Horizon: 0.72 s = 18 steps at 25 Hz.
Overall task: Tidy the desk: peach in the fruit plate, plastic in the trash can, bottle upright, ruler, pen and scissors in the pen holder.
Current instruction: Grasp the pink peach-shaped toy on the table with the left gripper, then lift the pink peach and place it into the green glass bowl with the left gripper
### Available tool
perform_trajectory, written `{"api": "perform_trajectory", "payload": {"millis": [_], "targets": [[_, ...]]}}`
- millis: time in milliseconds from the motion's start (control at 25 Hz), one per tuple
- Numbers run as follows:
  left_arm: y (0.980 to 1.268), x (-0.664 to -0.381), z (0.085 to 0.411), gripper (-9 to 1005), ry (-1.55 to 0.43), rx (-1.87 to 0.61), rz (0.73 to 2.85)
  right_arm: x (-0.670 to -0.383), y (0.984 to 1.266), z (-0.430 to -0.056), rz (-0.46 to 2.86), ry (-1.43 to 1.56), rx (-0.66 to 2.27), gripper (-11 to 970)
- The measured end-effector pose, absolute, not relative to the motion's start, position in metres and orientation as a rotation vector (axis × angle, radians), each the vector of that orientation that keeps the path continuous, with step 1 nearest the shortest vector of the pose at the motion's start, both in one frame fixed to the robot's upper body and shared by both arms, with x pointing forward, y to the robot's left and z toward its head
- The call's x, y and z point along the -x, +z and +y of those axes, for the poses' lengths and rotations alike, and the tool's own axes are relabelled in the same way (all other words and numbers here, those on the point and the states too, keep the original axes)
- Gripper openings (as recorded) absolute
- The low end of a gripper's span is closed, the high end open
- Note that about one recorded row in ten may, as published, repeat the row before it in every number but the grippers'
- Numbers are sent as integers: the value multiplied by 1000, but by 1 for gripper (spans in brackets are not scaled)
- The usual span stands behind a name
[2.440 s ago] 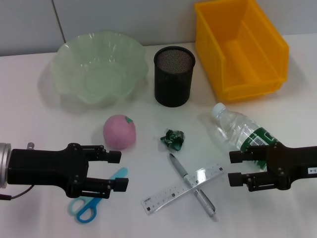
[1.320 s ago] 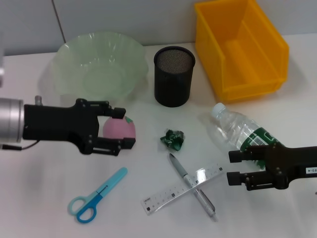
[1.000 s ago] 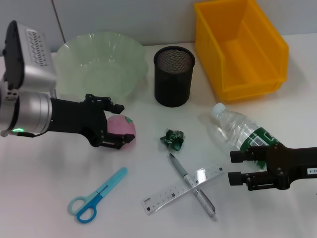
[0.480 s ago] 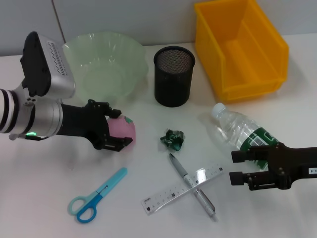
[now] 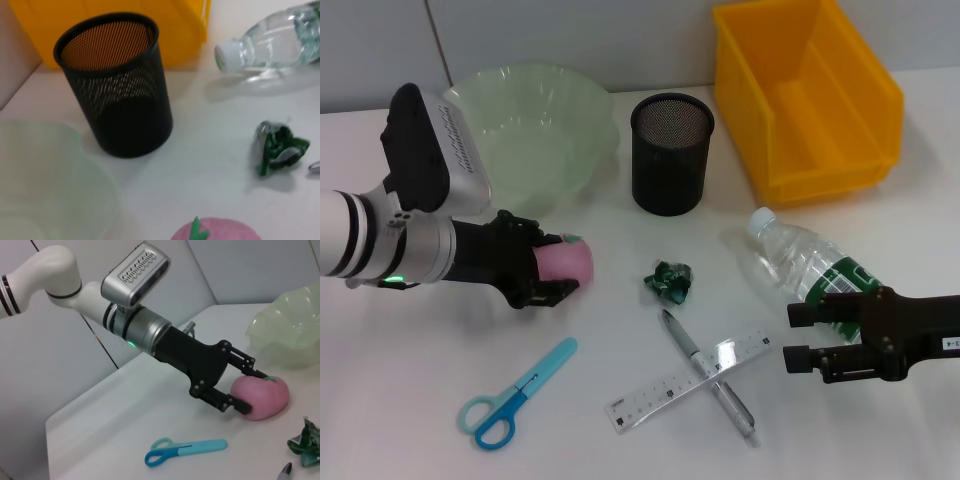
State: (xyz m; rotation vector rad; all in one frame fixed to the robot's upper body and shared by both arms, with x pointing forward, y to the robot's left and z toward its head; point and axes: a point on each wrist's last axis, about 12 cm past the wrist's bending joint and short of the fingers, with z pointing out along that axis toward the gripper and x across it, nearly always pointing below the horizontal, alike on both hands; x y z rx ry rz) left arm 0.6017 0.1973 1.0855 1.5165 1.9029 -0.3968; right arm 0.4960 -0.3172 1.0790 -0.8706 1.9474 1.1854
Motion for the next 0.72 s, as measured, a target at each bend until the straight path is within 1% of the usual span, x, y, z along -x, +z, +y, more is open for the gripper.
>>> {"api": "perform_trajectory", "payload": {"millis": [160, 400, 440, 520, 560, 600, 720], "targets": [[1082, -600, 196, 672, -360, -1524, 1897, -496, 1079, -317, 1948, 1187, 868, 756], [1088, -598, 199, 508, -381, -1496, 1885, -496, 1078, -318, 1949, 1186, 860, 756], [1091, -597, 199, 481, -394, -1489, 1877, -496, 1078, -318, 1948, 1185, 859, 756], [1098, -595, 201, 461, -438, -1464, 1858, -496, 1078, -318, 1948, 1186, 857, 756], [1110, -593, 206, 452, -516, -1416, 1831, -496, 1078, -318, 1948, 1185, 857, 756], [1110, -593, 206, 442, -516, -1416, 1831, -496, 1078, -318, 1948, 1185, 857, 756], [1128, -591, 215, 416, -636, -1324, 1781, -496, 1078, -318, 1947, 1186, 856, 756]]}}
